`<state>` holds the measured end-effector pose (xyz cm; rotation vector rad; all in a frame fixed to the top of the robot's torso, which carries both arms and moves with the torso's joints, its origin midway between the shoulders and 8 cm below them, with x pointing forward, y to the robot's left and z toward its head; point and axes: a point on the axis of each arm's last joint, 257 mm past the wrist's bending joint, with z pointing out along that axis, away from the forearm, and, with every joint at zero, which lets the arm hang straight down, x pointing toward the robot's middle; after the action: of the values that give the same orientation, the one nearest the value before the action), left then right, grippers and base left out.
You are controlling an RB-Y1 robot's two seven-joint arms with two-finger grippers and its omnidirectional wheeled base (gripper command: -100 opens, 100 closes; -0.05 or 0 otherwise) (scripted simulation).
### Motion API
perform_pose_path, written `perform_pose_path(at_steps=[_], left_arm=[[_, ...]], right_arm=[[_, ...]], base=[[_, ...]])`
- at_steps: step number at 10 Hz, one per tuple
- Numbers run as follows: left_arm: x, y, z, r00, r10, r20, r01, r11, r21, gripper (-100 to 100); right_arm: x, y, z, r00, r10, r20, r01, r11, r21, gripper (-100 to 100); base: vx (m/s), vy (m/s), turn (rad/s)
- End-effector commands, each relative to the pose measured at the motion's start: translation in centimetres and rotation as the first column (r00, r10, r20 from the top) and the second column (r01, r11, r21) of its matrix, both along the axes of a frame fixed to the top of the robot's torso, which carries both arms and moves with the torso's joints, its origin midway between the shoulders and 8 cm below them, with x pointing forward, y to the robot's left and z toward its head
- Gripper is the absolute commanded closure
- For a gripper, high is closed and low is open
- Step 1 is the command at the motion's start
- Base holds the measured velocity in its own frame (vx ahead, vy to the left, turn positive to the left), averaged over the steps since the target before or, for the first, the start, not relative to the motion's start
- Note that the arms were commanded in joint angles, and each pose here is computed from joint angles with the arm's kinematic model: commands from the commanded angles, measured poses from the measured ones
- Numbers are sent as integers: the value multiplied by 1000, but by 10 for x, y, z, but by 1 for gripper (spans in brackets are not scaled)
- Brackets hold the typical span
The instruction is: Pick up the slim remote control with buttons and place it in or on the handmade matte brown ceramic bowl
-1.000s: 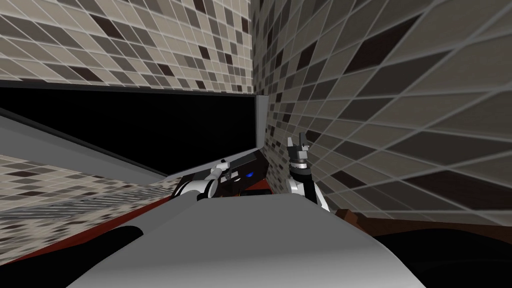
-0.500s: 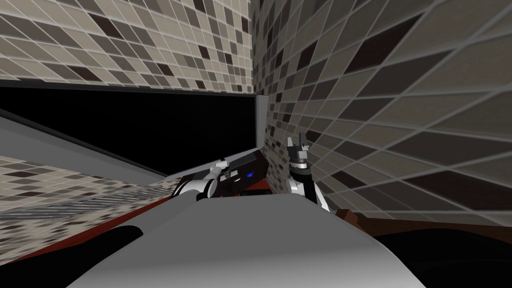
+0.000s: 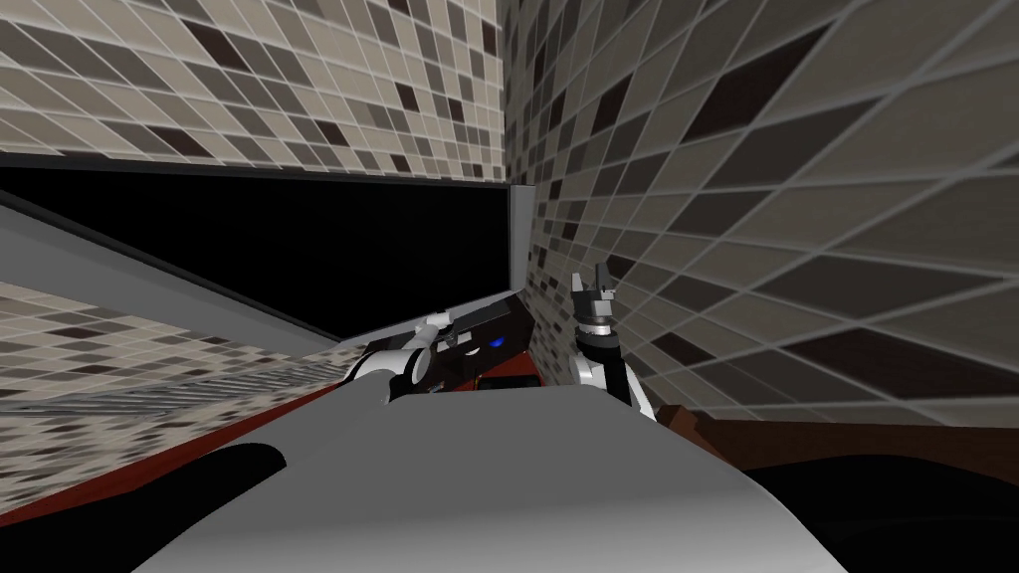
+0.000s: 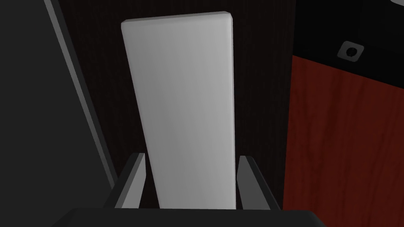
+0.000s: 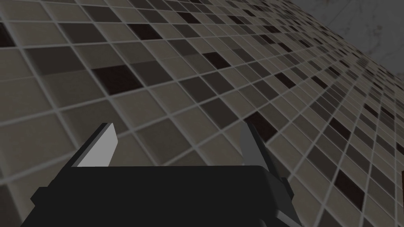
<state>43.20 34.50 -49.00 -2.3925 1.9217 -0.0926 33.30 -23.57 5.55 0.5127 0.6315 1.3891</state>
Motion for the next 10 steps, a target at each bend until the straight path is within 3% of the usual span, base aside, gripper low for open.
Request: perform_pose_path(at_steps=[1,4,10], left_arm=[[9,-2,9,1000,0,15,0,1000,3,100],[12,2,20,1000,0,7,0,1000,1,100],[-12,8,23,997,-6,-81,5,1000,-13,100]], right_arm=[[0,0,0,1000,0,0,0,1000,0,0],[0,0,0,1000,0,0,0,1000,0,0],[0,0,0,1000,0,0,0,1000,0,0]], base=[[-129,17,30],[-26,31,9],[-13,69,-4]])
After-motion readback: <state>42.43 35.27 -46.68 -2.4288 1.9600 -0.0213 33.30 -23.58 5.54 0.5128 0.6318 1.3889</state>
